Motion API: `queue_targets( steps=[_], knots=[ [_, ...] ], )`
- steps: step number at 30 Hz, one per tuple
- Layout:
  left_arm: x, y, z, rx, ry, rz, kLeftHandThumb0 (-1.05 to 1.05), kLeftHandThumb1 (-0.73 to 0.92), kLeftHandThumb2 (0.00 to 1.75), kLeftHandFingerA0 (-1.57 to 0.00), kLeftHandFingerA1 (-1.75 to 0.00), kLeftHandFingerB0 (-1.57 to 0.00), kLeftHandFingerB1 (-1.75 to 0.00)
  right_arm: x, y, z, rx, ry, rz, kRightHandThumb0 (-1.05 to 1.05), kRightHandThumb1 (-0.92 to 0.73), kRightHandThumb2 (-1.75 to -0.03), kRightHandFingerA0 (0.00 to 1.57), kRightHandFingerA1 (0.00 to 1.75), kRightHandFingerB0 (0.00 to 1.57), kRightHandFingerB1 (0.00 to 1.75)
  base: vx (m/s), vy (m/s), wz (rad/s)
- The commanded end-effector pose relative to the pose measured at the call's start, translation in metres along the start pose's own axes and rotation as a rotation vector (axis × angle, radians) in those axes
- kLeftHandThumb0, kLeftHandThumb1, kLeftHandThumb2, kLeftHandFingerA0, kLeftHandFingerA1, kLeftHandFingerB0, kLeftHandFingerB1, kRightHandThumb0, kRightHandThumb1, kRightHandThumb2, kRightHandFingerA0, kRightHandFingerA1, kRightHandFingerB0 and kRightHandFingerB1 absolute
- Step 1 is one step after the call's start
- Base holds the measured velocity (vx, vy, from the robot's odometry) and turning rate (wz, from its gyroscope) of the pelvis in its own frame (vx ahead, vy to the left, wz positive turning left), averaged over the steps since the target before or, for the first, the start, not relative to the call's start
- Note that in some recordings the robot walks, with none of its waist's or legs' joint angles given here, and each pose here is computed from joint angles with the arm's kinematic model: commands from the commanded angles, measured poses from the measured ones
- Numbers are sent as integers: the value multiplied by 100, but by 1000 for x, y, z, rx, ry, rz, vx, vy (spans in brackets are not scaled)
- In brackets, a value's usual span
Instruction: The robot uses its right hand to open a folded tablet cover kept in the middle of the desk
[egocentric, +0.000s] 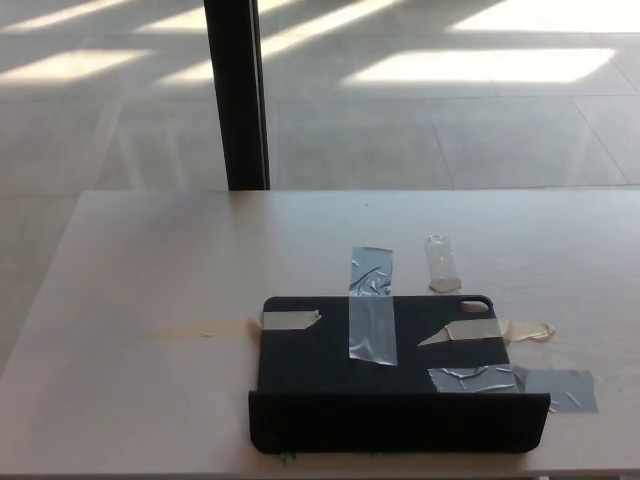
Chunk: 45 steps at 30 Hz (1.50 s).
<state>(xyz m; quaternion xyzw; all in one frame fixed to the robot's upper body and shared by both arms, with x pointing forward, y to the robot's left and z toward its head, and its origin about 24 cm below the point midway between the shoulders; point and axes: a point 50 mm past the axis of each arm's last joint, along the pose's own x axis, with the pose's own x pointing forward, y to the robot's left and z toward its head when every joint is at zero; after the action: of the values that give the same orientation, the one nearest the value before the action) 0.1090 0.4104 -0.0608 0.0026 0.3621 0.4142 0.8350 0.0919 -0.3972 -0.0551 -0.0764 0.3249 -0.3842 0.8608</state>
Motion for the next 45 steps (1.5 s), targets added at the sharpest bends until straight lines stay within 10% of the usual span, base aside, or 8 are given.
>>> queue_targets(
  steps=[1,12,13,16,20,29,37,45],
  knots=[
    [4,26,19,-342,-29,114,-39,39,57,-95,-84,-85,-76,2,-44,35,335,-179,-201,-46,-43,-53,94,69,68,55,0,0,0],
    [4,26,18,-358,-29,120,-40,39,57,-92,-86,-83,-77,1,-64,89,466,-339,-309,-48,-44,-54,93,63,71,55,0,0,0],
    [4,26,17,-346,-22,128,-40,40,56,-93,-84,-84,-76,-1,-64,107,457,-397,-303,-55,-46,-55,110,107,66,53,0,0,0],
    [4,26,17,-342,-15,128,-39,40,56,-89,-84,-82,-75,-10,-59,149,409,-564,-234,-80,-34,-72,72,49,60,47,0,0,0],
    [4,26,17,-345,-12,131,-42,26,78,-87,-87,-82,-82,-44,-38,218,241,-828,-77,-63,-50,-56,43,47,47,40,0,0,0],
    [4,26,15,-333,-10,119,-45,27,78,-85,-85,-73,-78,-111,34,301,-202,-1297,253,-59,-44,-55,44,48,37,35,0,0,0],
    [4,27,14,-339,-3,134,-42,27,78,-87,-88,-78,-81,-135,92,295,-573,-1322,462,-66,-38,-79,34,49,22,40,0,0,0],
    [3,26,12,-324,-4,127,-38,41,57,-89,-83,-78,-74,-144,151,269,-855,-1291,650,-68,-46,-55,29,39,31,31,0,0,0]
  ],
)
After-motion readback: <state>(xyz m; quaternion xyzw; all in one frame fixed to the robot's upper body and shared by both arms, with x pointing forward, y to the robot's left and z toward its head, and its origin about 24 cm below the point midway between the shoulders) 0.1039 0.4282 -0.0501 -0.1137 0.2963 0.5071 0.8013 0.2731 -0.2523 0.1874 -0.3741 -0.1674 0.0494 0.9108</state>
